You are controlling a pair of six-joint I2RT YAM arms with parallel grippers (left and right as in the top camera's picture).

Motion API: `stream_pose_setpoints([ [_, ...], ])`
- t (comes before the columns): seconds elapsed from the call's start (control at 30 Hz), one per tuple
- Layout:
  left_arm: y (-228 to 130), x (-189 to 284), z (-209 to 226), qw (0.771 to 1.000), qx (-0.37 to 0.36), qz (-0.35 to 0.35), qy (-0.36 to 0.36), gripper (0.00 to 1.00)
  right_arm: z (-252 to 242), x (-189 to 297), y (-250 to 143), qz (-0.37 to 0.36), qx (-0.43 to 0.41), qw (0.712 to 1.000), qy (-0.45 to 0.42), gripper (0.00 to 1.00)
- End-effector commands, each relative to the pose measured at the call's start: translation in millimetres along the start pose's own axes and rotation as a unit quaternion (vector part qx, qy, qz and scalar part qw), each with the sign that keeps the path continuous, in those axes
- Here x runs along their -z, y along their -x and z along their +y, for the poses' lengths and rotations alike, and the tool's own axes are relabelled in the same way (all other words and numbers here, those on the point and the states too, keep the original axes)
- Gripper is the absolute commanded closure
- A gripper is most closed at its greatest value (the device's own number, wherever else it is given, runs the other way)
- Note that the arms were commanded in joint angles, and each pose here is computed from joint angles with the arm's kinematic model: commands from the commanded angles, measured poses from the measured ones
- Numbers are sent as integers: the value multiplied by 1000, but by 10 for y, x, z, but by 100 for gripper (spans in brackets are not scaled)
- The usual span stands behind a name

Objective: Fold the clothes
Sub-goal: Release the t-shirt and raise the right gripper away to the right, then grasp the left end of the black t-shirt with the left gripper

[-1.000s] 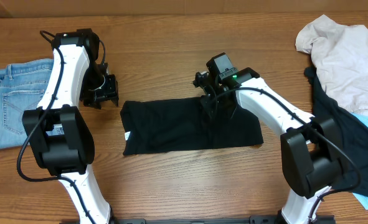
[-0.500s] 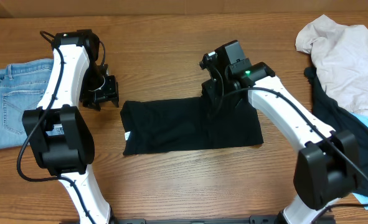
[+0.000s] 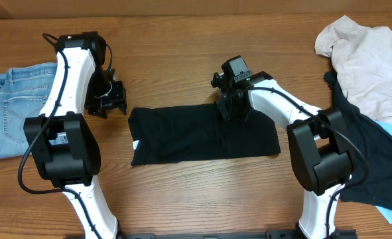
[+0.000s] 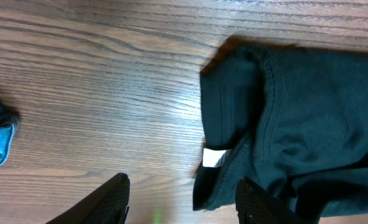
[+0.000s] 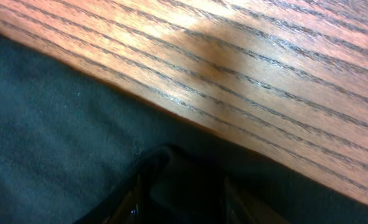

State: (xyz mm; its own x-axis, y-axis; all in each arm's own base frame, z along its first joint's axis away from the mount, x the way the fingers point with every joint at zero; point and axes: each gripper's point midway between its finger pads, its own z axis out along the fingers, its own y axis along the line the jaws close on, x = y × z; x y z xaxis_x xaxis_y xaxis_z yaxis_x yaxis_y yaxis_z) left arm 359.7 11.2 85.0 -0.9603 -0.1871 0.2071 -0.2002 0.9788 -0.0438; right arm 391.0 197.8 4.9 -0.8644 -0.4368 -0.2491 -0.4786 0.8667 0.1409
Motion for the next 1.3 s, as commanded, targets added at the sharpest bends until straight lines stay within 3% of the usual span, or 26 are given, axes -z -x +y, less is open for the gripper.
stream_pose_setpoints([
  [0.0,-30,67,-12,1000,4,-7,-4,42,-43,-12,-23,14,-6,1000,-8,55],
  [0.13,-38,67,-5,1000,5,-6,-2,41,-25,351,232,-24,-3,1000,-11,52],
  [0.23,-38,67,-7,1000,4,-6,-3,28,-23,743,451,-66,-5,998,-17,49],
  [0.3,-27,67,-21,1000,-1,-8,-7,26,-40,1040,559,-98,-9,995,-21,48],
  [0.5,-47,33,-398,991,-92,-8,-102,23,-248,1598,603,-149,-42,987,-40,39],
  [0.77,-164,-369,-539,987,-112,16,-111,22,-539,1606,381,-118,-87,988,-48,39],
  [1.27,-472,-1089,-671,984,-93,52,-144,22,-563,1601,335,-110,-92,988,-48,39],
])
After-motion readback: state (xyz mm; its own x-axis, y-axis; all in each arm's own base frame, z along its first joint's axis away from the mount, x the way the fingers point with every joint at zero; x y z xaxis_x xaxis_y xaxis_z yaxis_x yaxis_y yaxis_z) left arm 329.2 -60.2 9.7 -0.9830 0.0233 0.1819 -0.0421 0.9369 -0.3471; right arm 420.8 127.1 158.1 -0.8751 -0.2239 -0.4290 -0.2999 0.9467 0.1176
